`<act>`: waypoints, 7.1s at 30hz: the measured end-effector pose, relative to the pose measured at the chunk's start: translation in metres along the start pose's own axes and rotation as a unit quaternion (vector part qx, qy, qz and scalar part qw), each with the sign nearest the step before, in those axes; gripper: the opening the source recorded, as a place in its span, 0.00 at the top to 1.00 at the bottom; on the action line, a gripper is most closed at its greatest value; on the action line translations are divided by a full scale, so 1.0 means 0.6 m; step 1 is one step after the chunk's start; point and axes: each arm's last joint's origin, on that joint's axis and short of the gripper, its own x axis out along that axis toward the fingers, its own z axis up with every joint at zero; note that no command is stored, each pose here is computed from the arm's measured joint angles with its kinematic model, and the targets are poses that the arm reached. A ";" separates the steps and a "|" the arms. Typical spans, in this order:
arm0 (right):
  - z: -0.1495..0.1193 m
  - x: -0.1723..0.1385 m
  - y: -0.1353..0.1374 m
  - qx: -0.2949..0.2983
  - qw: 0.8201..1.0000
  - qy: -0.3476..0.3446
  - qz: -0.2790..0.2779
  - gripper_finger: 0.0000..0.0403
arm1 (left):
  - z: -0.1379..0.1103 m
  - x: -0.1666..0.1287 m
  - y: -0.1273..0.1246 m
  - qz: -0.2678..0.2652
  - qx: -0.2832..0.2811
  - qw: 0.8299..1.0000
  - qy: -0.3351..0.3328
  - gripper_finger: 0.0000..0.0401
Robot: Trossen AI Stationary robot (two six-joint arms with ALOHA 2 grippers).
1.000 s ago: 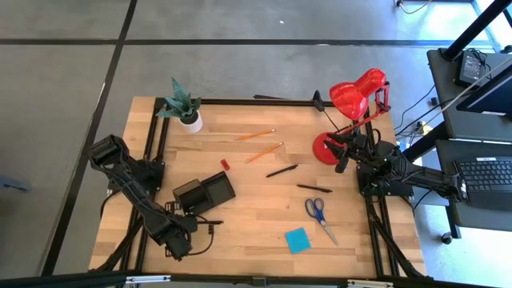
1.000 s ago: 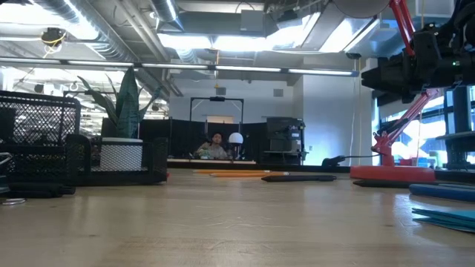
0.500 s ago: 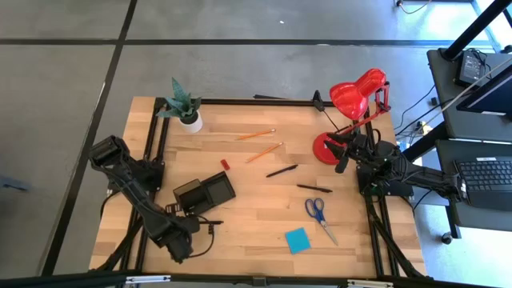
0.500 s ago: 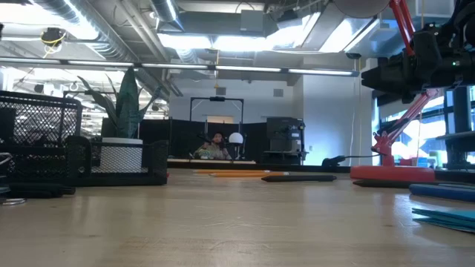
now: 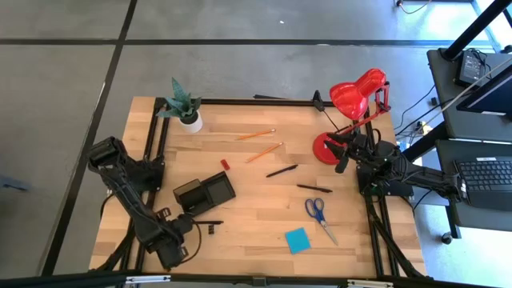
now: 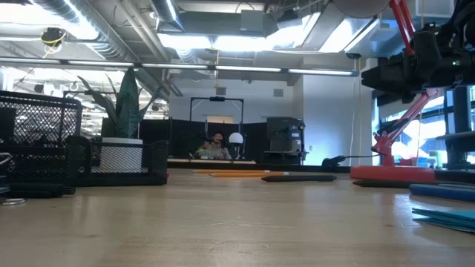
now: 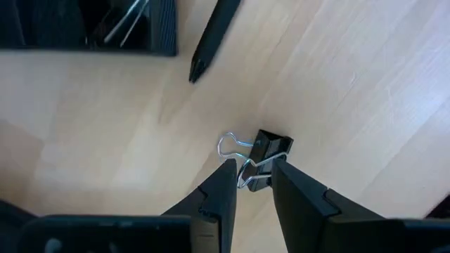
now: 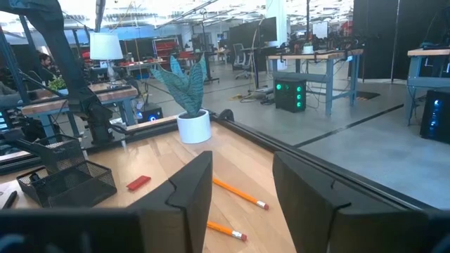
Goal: Pick and place office supplies into organizer
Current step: Put the left binder clip into the front left compartment of the desk organizer, then put the binder clip into the front left compartment of the desk organizer
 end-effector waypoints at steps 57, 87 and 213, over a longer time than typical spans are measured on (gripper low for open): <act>0.000 0.000 0.000 -0.005 1.000 0.000 0.000 0.62 | 0.023 -0.027 0.000 -0.159 -0.064 0.984 -0.051 1.00; -0.001 0.000 0.000 -0.011 1.000 0.003 0.000 0.62 | 0.033 -0.027 0.011 0.034 0.047 0.925 -0.376 1.00; 0.004 0.000 0.000 -0.082 0.997 -0.014 -0.001 0.62 | 0.301 -0.014 -0.119 0.083 -0.170 0.978 0.089 0.94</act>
